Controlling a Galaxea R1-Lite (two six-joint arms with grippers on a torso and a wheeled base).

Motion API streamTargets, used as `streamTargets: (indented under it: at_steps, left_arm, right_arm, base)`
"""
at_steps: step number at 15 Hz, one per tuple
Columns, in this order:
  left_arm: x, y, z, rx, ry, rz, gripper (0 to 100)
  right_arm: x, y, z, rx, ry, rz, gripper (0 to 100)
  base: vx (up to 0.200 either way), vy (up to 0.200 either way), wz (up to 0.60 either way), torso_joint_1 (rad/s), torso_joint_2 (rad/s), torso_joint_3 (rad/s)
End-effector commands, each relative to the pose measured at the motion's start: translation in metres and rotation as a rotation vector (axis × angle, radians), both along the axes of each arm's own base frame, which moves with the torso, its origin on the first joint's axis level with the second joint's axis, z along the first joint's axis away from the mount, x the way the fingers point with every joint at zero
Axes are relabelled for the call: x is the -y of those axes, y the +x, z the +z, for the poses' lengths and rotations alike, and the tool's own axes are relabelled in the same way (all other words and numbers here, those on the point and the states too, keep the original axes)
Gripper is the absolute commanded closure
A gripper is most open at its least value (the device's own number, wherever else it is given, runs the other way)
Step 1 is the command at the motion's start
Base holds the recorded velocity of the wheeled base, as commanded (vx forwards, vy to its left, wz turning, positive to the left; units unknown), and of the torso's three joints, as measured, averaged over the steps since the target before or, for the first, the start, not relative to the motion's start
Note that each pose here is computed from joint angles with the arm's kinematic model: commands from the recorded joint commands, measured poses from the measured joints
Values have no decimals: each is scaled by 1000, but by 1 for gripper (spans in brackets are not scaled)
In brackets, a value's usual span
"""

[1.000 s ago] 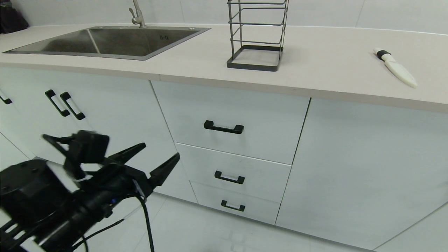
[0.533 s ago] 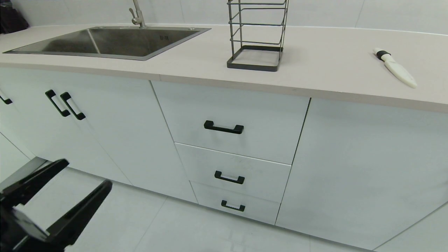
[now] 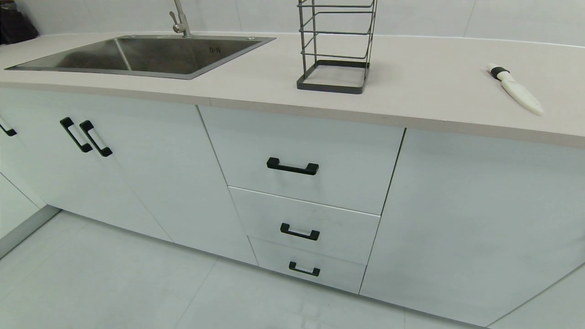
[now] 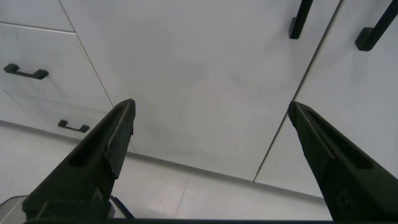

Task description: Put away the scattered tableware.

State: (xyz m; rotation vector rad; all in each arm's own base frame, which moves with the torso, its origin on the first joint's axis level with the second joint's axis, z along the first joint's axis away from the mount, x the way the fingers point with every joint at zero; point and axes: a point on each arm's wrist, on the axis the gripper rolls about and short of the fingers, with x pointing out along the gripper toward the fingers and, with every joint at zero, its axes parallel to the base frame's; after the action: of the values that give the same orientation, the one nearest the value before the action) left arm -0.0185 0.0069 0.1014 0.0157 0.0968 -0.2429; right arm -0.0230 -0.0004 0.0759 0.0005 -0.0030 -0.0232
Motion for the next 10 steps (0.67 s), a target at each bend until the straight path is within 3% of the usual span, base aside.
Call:
streamTargets:
  at_steps: [1, 4, 7, 8, 9, 10]
  left_arm:
    - [-3, -7, -17, 60, -34, 39, 0]
    - [-5, -8, -10, 73, -35, 112, 0]
    - [-1, -1, 53, 80, -32, 156, 0]
    - [-1, 2, 52, 62, -28, 161, 0]
    - [0, 2, 38, 41, -7, 188, 0]
    - [1, 3, 26, 19, 40, 255, 0]
  right_arm:
    - [0, 0, 0, -1, 0, -1, 0]
    - [0, 0, 0, -1, 0, -1, 0]
    - [0, 0, 0, -1, 0, 0, 0]
    - [0, 0, 0, -1, 0, 0, 0]
    - [0, 0, 0, -1, 0, 0, 0]
    - [0, 0, 0, -1, 0, 0, 0]
  base:
    - [0, 0, 0, 0, 0, 0]
    - [0, 0, 0, 0, 0, 0]
    - [0, 0, 0, 0, 0, 0]
    - [0, 0, 0, 0, 0, 0]
    - [0, 0, 0, 0, 0, 0]
    - [0, 0, 0, 0, 0, 0]
